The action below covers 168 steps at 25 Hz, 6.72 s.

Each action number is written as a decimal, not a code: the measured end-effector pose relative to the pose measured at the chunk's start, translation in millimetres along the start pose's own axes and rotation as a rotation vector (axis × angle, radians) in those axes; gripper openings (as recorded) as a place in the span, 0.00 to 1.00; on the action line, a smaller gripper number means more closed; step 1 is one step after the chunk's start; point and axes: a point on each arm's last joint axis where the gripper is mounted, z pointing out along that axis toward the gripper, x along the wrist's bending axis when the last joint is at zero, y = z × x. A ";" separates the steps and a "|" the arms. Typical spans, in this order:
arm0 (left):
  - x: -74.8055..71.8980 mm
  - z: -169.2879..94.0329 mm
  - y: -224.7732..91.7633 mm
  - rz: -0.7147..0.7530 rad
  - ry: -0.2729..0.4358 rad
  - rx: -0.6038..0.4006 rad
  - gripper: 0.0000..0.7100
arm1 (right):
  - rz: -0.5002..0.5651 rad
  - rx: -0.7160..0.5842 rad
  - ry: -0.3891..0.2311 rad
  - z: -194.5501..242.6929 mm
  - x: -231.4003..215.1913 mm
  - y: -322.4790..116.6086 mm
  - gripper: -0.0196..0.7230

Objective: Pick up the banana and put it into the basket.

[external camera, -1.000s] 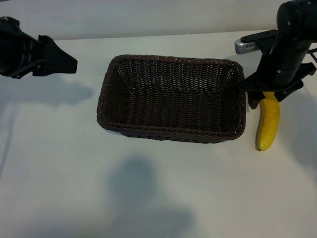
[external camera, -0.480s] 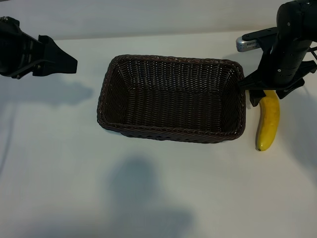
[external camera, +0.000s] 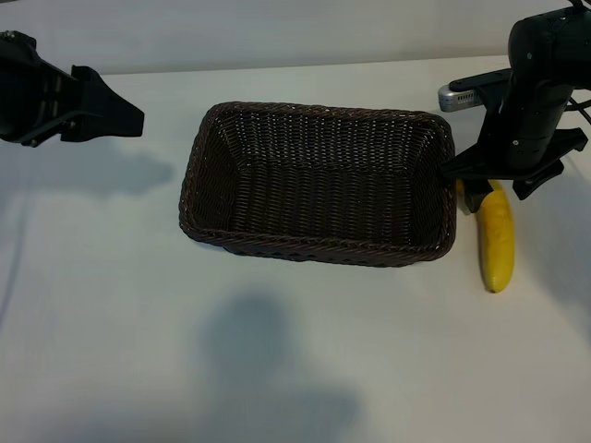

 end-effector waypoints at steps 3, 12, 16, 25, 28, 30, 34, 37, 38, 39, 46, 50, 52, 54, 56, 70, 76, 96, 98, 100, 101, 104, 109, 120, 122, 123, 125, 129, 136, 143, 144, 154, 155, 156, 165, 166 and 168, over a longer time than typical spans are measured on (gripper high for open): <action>0.1 0.0 0.0 0.000 0.000 0.000 0.86 | 0.005 0.002 0.005 0.7 0.5 0.0 0.78; 0.1 0.0 0.0 0.000 0.000 0.000 0.86 | 0.009 0.008 0.007 1.5 0.6 -0.3 0.65; 0.1 0.0 0.0 0.000 0.000 0.000 0.86 | 0.008 0.015 0.005 4.6 0.5 0.0 0.61; 0.1 0.0 0.0 0.000 0.000 0.000 0.86 | 0.009 0.029 0.004 7.1 0.5 0.9 0.58; 0.1 0.0 0.0 0.000 0.000 0.000 0.86 | 0.018 0.029 0.009 7.1 0.9 0.9 0.58; 0.1 0.0 0.0 0.000 0.000 0.000 0.86 | 0.021 0.027 0.008 6.4 0.9 0.9 0.58; 0.1 0.0 0.0 0.000 0.000 0.000 0.86 | 0.029 0.017 -0.001 2.8 0.0 0.6 0.58; 0.1 0.0 0.0 0.000 0.000 0.000 0.86 | 0.032 0.004 -0.037 -2.5 -3.3 -0.5 0.58; 0.1 0.0 0.0 0.000 0.000 0.000 0.86 | 0.028 -0.003 -0.053 -5.3 -4.8 -0.7 0.58; 0.1 0.0 0.0 0.000 0.000 0.000 0.86 | 0.028 -0.008 -0.066 -7.7 -7.4 -0.8 0.58; 0.1 0.0 0.0 0.000 0.000 0.000 0.84 | 0.098 -0.064 -0.088 -40.8 -25.0 -3.4 0.58; 0.1 0.0 0.0 0.000 0.000 0.000 0.82 | 0.113 -0.148 -0.088 -73.1 -27.3 -0.1 0.58; 0.1 0.0 0.0 0.000 0.000 0.000 0.82 | 0.114 -0.199 -0.092 -94.0 -27.8 1.5 0.58; 0.1 0.0 0.0 0.000 0.000 0.000 0.82 | 0.115 -0.237 -0.096 -112.9 -28.2 1.8 0.58; 0.1 0.0 0.0 0.000 0.000 0.000 0.82 | 0.117 -0.278 -0.096 -131.9 -28.5 1.2 0.58; 0.1 0.0 0.0 0.000 0.000 0.000 0.82 | -0.115 -0.309 0.164 -158.0 37.6 -9.0 0.58; 0.1 0.0 0.0 0.000 0.000 0.000 0.81 | -0.259 -0.339 0.194 -158.6 75.3 -12.6 0.58; 0.1 0.0 0.0 0.000 0.000 0.000 0.81 | -0.362 -0.284 0.281 -113.0 103.2 3.4 0.60; 0.1 0.0 0.0 0.000 0.000 0.000 0.81 | -0.357 -0.283 0.282 -113.0 103.2 3.4 0.70; 0.1 0.0 0.0 0.000 0.000 0.000 0.81 | -0.354 -0.282 0.280 -113.0 103.0 3.4 0.83; 0.1 0.0 0.0 0.000 0.000 0.000 0.81 | -0.351 -0.283 0.280 -113.0 103.0 3.5 0.90; 0.1 0.0 0.0 0.000 0.000 0.000 0.81 | -0.335 -0.283 0.277 -112.9 102.6 3.8 0.99; 0.0 0.0 -0.1 0.000 -0.001 0.002 0.81 | -0.316 -0.269 0.254 -112.3 100.2 3.1 0.99; -1.4 -1.2 -1.9 0.010 -0.010 0.018 0.81 | -0.308 -0.312 0.106 -171.7 82.1 -12.7 0.94; -3.1 -4.8 -1.9 0.029 -0.008 0.008 0.81 | -0.306 -0.322 0.096 -184.5 78.4 -20.5 0.93; -4.4 -7.5 -1.8 0.036 -0.008 0.001 0.81 | -0.301 -0.331 0.095 -191.3 76.0 -24.3 0.93; -7.3 -13.4 -1.9 0.047 -0.007 -0.015 0.81 | -0.295 -0.352 0.088 -203.0 71.3 -30.8 0.92; -10.7 -19.9 -2.5 0.057 -0.009 -0.030 0.81 | -0.289 -0.384 0.083 -223.8 64.7 -44.3 0.91; -10.8 -19.9 -2.8 0.058 -0.010 -0.026 0.81 | -0.255 -0.408 0.066 -234.7 57.1 -51.0 0.89; -10.8 -19.9 -2.7 0.058 -0.009 -0.027 0.81 | -0.254 -0.408 0.064 -234.7 57.0 -51.0 0.87; -10.7 -19.9 -2.6 0.058 -0.009 -0.028 0.81 | -0.252 -0.408 0.064 -234.7 56.9 -51.0 0.86; -10.0 -19.9 -1.0 0.058 0.000 -0.046 0.81 | -0.248 -0.408 0.063 -234.7 56.8 -50.9 0.84; -9.8 -19.9 -0.7 0.058 0.002 -0.049 0.81 | -0.248 -0.408 0.063 -234.7 56.8 -50.9 0.84; -9.8 -20.0 -0.5 0.058 0.003 -0.051 0.81 | -0.248 -0.408 0.063 -234.7 56.8 -50.9 0.84; -9.6 -20.0 -0.2 0.058 0.004 -0.054 0.81 | -0.249 -0.409 0.061 -234.7 56.6 -50.8 0.84; -9.6 -20.0 -0.2 0.058 0.004 -0.054 0.81 | -0.249 -0.409 0.061 -234.7 56.6 -50.8 0.84; -9.6 -20.0 -0.2 0.058 0.004 -0.054 0.81 | -0.249 -0.409 0.061 -234.7 56.6 -50.8 0.84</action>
